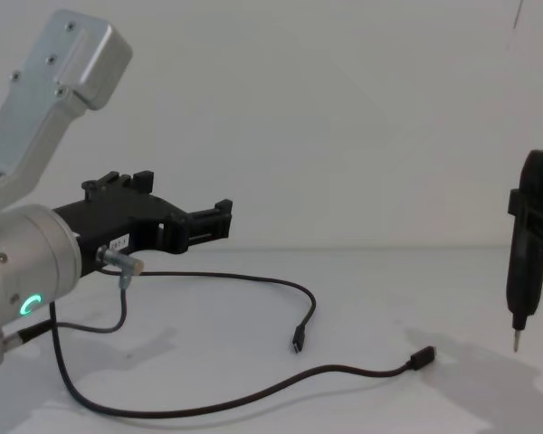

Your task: Pick up the data cable with the one hand.

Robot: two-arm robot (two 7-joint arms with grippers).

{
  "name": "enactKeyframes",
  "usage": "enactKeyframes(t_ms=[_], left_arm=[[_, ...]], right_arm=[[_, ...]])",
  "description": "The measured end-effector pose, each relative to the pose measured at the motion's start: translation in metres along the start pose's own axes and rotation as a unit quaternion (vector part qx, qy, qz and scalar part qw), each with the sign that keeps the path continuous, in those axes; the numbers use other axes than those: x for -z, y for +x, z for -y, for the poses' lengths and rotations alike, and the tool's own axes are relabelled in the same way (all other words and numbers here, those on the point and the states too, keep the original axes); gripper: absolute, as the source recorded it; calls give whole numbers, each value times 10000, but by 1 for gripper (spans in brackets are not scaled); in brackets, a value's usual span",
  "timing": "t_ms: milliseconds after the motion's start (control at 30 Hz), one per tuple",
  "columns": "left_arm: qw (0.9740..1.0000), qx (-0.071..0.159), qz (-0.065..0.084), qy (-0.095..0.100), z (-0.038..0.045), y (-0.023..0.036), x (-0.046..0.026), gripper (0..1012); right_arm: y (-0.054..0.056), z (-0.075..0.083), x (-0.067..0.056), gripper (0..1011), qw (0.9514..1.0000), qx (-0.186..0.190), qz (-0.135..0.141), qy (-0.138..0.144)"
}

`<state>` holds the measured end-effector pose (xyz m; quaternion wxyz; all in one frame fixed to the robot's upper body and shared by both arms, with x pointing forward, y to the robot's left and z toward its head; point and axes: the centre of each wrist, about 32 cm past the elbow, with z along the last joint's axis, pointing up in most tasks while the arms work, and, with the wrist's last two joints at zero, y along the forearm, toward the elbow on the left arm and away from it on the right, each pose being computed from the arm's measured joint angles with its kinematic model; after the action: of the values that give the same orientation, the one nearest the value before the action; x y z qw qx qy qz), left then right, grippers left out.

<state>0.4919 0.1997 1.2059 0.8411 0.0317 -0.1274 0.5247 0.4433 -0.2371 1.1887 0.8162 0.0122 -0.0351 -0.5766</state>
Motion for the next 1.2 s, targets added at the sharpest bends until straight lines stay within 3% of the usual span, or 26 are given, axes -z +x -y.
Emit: enactKeyframes(t_ms=[200,400,533,700,833,867,900,933,967,1000,1067,1100,1167,1200], left_arm=[[9997,239,28,69,-12,53,-43,1001],[9977,626,54,269,-28,157,-136,1001],[9949,893,59,455,-34,227,-205,1001],[9895,1244,64,732,-30,309,-300,1001],[9837,1514,55,968,-15,354,-364,1001],[9806,1630,39,1083,-6,367,-385,1001],[9794,1676,45,1121,2,377,-401,1001],[9757,1807,27,1238,17,380,-419,1001],[9757,1807,27,1238,17,380,-419,1001],[9726,1914,23,1322,35,384,-441,1001],[9691,2023,12,1413,55,386,-457,1001],[9650,2144,3,1513,82,381,-470,1001],[9614,2244,-6,1589,106,374,-479,1001],[9580,2337,-9,1659,135,364,-487,1001]], right_arm=[[0,0,0,279,10000,0,0,0],[0,0,0,279,10000,0,0,0],[0,0,0,279,10000,0,0,0],[0,0,0,279,10000,0,0,0],[0,0,0,279,10000,0,0,0],[0,0,0,279,10000,0,0,0],[0,0,0,279,10000,0,0,0],[0,0,0,279,10000,0,0,0],[0,0,0,279,10000,0,0,0],[0,0,0,279,10000,0,0,0],[0,0,0,279,10000,0,0,0],[0,0,0,279,10000,0,0,0],[0,0,0,279,10000,0,0,0],[0,0,0,279,10000,0,0,0]])
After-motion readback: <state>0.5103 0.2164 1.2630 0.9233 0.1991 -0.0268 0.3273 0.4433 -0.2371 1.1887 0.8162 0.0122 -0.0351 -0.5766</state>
